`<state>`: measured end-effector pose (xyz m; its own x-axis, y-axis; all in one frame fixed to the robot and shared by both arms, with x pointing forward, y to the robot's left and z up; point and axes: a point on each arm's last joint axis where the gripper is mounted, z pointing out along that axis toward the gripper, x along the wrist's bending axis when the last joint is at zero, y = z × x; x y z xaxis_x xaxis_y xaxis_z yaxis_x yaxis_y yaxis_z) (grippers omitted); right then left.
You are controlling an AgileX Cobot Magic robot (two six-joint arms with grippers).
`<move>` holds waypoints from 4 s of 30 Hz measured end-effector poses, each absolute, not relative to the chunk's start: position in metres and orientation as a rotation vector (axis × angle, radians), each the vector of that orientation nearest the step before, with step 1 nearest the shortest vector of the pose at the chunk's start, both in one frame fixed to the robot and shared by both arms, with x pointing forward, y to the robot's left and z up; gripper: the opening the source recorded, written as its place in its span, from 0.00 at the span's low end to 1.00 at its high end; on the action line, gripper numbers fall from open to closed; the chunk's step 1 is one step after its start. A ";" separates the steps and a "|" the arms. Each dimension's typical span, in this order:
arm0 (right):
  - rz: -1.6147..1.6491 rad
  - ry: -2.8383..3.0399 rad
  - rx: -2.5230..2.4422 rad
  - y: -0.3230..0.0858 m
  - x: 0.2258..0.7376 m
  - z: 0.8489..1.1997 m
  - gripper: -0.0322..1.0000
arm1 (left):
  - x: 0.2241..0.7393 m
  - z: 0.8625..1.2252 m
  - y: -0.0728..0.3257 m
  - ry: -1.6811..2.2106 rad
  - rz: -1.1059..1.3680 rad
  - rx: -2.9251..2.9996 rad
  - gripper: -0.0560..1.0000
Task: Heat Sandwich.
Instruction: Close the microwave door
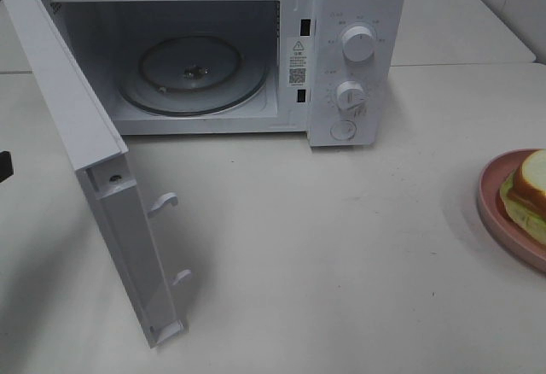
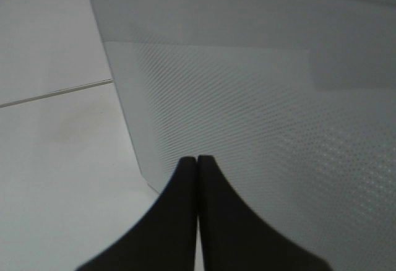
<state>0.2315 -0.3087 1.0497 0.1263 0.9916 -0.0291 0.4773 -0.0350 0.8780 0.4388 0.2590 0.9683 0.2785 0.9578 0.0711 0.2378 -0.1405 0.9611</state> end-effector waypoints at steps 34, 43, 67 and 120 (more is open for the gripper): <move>0.834 1.457 1.626 -0.309 0.232 1.050 0.77 | 0.514 0.944 0.151 0.886 0.725 1.688 0.05; 0.834 1.457 1.626 -0.309 0.232 1.050 0.77 | 0.522 0.944 0.114 0.833 0.676 1.675 0.05; 0.834 1.457 1.626 -0.309 0.232 1.050 0.77 | 0.561 0.952 0.047 0.841 0.627 1.603 0.05; 0.834 1.457 1.626 -0.309 0.232 1.050 0.77 | 0.544 0.972 0.078 0.975 0.598 1.759 0.05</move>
